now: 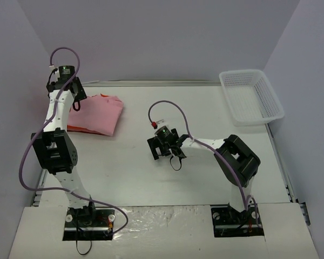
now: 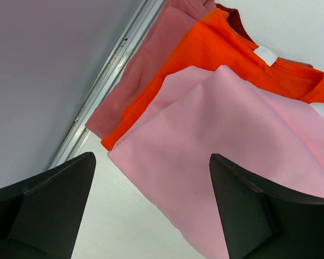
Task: Fold and stack the t-shirts
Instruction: Put the neatly folded tshirt into the corner of the board with the left arm
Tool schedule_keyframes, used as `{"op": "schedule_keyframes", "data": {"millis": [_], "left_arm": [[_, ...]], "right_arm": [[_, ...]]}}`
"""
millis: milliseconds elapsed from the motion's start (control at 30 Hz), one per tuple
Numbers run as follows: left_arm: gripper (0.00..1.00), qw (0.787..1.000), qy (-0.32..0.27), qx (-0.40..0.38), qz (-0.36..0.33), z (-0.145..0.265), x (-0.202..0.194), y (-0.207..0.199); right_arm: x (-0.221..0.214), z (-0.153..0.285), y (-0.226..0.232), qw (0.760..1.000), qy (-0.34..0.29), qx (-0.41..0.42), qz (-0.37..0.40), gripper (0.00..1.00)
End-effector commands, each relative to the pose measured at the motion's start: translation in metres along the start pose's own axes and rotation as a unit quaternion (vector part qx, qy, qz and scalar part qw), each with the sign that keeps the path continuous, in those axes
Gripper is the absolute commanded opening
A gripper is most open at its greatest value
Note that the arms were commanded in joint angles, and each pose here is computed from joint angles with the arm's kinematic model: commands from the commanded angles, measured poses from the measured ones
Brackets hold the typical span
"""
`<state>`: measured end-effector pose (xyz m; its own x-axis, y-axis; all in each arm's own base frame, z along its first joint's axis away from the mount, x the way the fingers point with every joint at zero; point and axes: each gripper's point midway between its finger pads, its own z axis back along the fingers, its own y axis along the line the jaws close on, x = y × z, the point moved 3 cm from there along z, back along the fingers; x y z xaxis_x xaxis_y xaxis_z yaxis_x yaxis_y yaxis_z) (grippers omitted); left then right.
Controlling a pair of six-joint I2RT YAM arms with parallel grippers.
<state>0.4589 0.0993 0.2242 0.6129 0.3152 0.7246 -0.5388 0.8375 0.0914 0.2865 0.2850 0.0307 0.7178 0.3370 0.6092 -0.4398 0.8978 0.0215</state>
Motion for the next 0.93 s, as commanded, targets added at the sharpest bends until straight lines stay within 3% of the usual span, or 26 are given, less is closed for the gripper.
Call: {"op": "schedule_keyframes", "data": {"millis": [0, 100, 200, 233, 333, 467, 533, 700, 900], "left_arm": [[0.86, 0.998, -0.062, 0.007, 0.024, 0.041, 0.034, 0.014], [0.86, 0.997, -0.067, -0.025, 0.030, 0.055, 0.026, 0.003], [0.87, 0.994, -0.092, -0.059, 0.003, 0.086, 0.018, -0.025], [0.88, 0.992, -0.096, -0.082, -0.027, 0.102, 0.005, -0.052], [0.88, 0.987, -0.100, -0.125, -0.032, 0.131, -0.009, -0.073], [0.88, 0.964, -0.103, -0.241, -0.041, 0.184, -0.046, -0.110], [0.88, 0.951, -0.108, -0.274, -0.090, 0.208, -0.075, -0.130], [0.90, 0.932, -0.138, -0.282, -0.183, 0.257, -0.115, -0.139], [0.90, 0.927, -0.139, -0.296, -0.186, 0.256, -0.144, -0.128]], "right_arm": [[-0.093, -0.004, -0.015, 0.986, 0.161, -0.015, 0.029, 1.00], [-0.084, 0.000, -0.014, 0.989, 0.146, -0.012, 0.029, 1.00], [-0.065, 0.011, -0.010, 0.993, 0.117, -0.009, 0.028, 1.00], [-0.056, 0.015, -0.008, 0.994, 0.107, -0.010, 0.031, 1.00], [-0.031, 0.035, -0.008, 0.996, 0.072, -0.029, 0.039, 1.00], [0.012, 0.070, -0.015, 0.997, -0.004, -0.068, 0.031, 1.00], [0.024, 0.089, -0.017, 0.996, -0.037, -0.072, 0.024, 1.00], [0.030, 0.117, -0.039, 0.988, -0.092, -0.127, -0.011, 1.00], [0.027, 0.144, -0.047, 0.983, -0.135, -0.113, -0.045, 1.00]]}}
